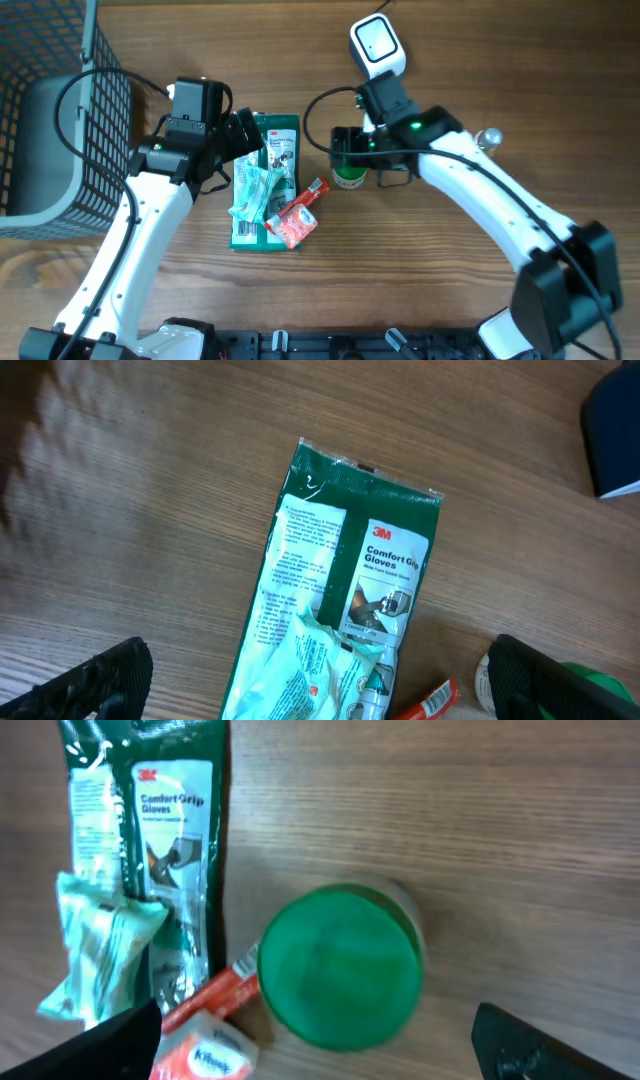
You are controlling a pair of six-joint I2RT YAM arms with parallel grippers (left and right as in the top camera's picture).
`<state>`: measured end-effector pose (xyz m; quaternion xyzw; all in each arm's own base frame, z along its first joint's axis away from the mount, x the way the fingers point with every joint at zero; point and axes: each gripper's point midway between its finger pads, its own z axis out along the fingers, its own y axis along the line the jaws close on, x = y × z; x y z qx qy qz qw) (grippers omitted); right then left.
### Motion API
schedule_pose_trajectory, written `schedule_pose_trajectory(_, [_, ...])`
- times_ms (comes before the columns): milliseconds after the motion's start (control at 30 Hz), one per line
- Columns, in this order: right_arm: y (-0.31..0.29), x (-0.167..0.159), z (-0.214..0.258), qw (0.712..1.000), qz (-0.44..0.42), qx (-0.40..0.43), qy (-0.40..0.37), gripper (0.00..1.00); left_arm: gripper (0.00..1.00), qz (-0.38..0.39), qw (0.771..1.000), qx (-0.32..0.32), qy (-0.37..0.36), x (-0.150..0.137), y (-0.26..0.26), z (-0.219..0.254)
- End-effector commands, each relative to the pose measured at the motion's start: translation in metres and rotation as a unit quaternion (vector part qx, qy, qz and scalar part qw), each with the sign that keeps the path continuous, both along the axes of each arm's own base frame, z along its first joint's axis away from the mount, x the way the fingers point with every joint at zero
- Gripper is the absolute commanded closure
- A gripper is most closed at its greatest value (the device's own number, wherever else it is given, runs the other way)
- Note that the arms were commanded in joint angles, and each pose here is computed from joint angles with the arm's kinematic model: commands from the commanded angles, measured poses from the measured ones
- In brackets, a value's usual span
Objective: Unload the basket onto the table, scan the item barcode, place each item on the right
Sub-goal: 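Release the bottle and move the right gripper over the green-lidded jar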
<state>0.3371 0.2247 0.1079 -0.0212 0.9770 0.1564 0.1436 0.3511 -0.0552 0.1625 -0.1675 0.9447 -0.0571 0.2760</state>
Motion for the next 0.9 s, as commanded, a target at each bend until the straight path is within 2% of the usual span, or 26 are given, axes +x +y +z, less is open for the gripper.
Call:
schedule_pose_trajectory(0, [0.002,0.004,-0.032,0.999,-0.020,-0.042,0.007,0.00,0.00,0.002,1.000,0.006,-0.003,0.001,0.003,0.001])
schedule_pose_trajectory(133, [-0.003,0.003,-0.054,0.996,-0.043,-0.081,0.018,0.00,0.00,0.002,1.000,0.006,-0.003,0.001,0.003,0.001])
schedule_pose_trajectory(367, [-0.018,-0.003,-0.058,0.991,-0.059,-0.116,0.029,0.00,0.00,0.002,1.000,0.006,-0.003,0.001,0.003,0.001])
schedule_pose_trajectory(533, [-0.016,-0.004,-0.058,0.992,-0.057,-0.110,0.030,0.00,0.00,0.002,1.000,0.006,-0.003,0.001,0.003,0.001])
schedule_pose_trajectory(700, [-0.018,-0.013,-0.060,0.991,-0.054,-0.114,0.050,0.11,0.00,0.002,1.000,0.006,-0.003,0.001,0.003,0.001])
schedule_pose_trajectory(867, [-0.035,-0.025,-0.063,0.984,-0.055,-0.152,0.071,0.11,0.00,0.002,1.000,0.006,-0.003,0.001,0.003,0.001])
